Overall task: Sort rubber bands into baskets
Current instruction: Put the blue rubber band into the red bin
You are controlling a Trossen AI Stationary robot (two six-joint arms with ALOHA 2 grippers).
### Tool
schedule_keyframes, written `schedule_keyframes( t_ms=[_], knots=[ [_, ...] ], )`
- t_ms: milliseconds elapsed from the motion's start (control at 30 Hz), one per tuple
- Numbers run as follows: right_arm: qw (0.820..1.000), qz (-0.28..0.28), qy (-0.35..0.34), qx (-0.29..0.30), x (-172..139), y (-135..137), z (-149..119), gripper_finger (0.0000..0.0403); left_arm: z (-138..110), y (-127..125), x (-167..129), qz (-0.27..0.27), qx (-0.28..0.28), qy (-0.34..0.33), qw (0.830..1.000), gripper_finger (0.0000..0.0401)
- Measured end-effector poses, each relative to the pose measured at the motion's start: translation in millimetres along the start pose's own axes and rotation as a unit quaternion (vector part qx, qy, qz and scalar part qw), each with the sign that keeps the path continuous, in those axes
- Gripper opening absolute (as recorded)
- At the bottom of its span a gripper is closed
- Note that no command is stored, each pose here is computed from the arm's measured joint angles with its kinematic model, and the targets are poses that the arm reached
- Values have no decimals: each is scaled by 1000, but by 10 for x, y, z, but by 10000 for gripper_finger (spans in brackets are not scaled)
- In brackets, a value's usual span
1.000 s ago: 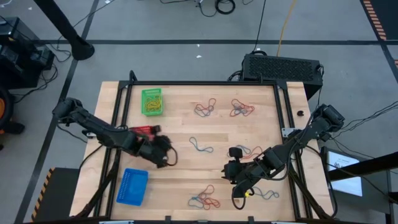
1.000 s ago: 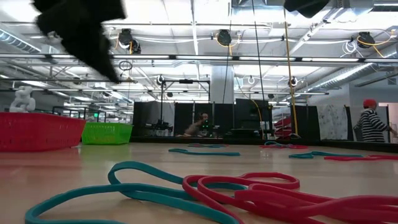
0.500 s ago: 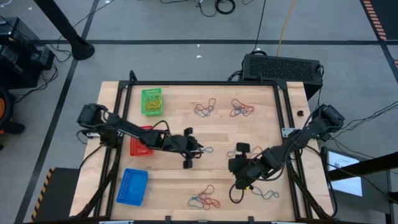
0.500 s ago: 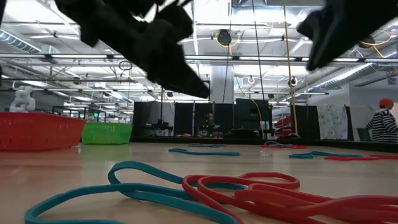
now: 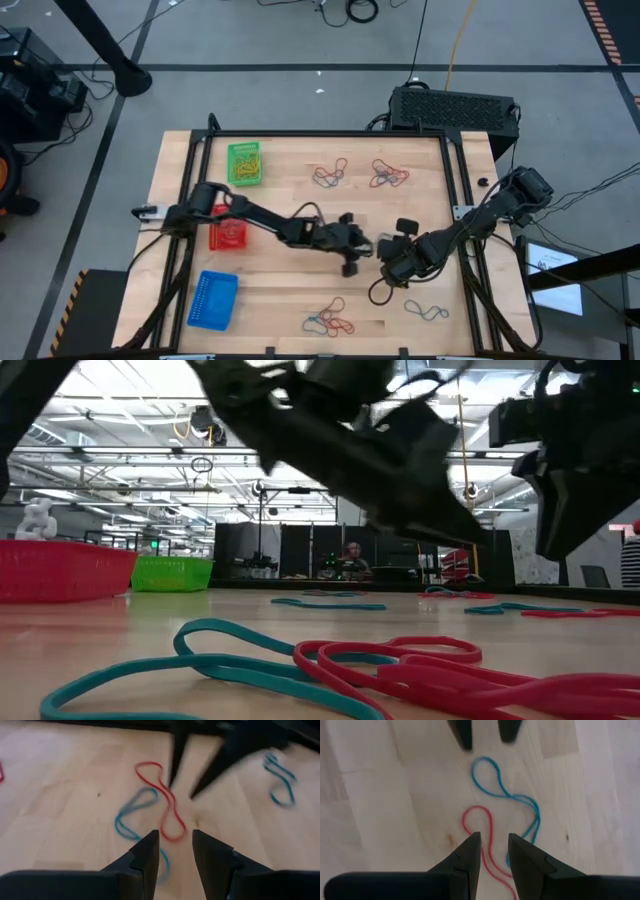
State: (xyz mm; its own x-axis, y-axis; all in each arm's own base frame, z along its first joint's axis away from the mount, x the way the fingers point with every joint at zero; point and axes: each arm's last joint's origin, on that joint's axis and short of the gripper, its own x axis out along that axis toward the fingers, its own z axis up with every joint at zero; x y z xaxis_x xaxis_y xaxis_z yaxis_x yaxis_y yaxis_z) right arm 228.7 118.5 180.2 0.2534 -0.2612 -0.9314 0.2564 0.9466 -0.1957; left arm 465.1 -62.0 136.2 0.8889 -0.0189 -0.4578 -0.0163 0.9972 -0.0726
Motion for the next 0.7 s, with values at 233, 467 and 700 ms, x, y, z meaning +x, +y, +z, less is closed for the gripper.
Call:
schedule_keyframes(
  t_ms=[233, 467, 700],
  knots=[
    [1000, -4, 6, 0, -6, 3, -26, 91, 77, 231, 335, 29, -72, 4, 997, 125],
    [1000, -3, 21, -7, -19, 14, -69, 91, -113, 311, 555, 38, -96, 19, 994, 125],
    [1000, -4, 22, -7, -20, 12, -72, 91, -203, 305, 656, 32, -95, 26, 995, 125]
  ],
)
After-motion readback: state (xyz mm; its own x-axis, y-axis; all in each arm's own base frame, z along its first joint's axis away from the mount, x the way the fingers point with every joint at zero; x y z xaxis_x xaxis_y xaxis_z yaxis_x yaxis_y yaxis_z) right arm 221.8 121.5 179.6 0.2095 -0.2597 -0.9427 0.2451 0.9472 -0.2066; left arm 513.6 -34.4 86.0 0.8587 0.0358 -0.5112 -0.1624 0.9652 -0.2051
